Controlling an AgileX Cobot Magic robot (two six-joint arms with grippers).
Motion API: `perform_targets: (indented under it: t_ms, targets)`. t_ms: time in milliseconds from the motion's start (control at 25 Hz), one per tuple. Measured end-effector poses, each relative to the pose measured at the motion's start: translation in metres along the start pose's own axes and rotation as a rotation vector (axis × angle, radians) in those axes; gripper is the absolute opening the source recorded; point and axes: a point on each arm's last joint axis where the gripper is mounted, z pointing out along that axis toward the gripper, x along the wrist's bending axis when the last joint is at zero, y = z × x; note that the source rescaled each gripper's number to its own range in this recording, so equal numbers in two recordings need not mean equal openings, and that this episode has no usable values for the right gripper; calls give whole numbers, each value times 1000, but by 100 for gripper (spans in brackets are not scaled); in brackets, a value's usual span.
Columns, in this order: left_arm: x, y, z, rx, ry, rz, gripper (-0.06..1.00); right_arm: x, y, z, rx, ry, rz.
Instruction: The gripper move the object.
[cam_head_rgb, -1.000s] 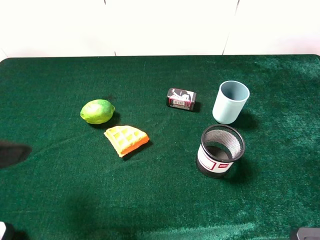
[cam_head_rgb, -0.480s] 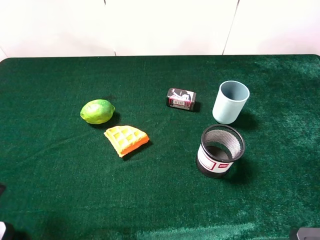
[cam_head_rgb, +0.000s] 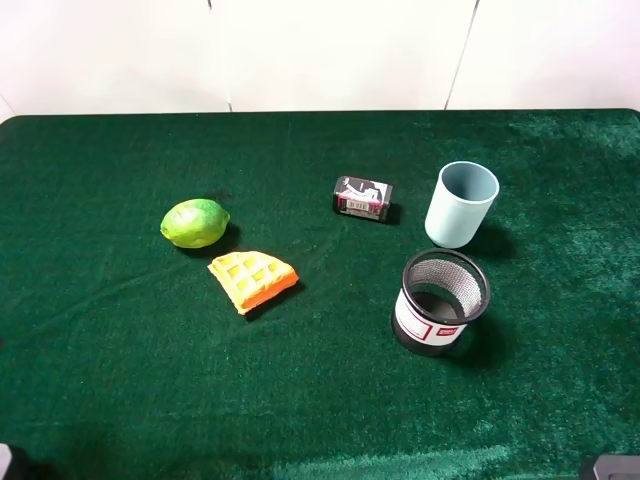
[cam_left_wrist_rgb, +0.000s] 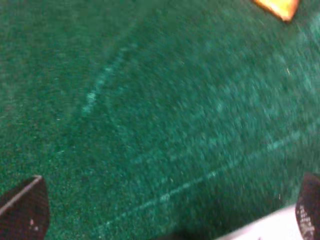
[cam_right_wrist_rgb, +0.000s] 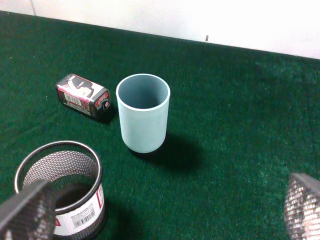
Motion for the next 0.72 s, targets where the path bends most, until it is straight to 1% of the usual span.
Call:
perform_targets:
  t_ms: [80,160,280,560,720]
  targets:
    - [3,-4,-4,-44,-2,-42,100,0,0,0,0,0,0]
    - [4,-9,-10,-96,-20,-71,100,0,0,0,0,0,0]
    - [5,-15,-16,-173,-20,-105,100,0,0,0,0,0,0]
    - [2,-30,-27,-325,30,-131,100,0,0,0,0,0,0]
    - [-3,-41,-33,-420,52,-116,100,0,0,0,0,0,0]
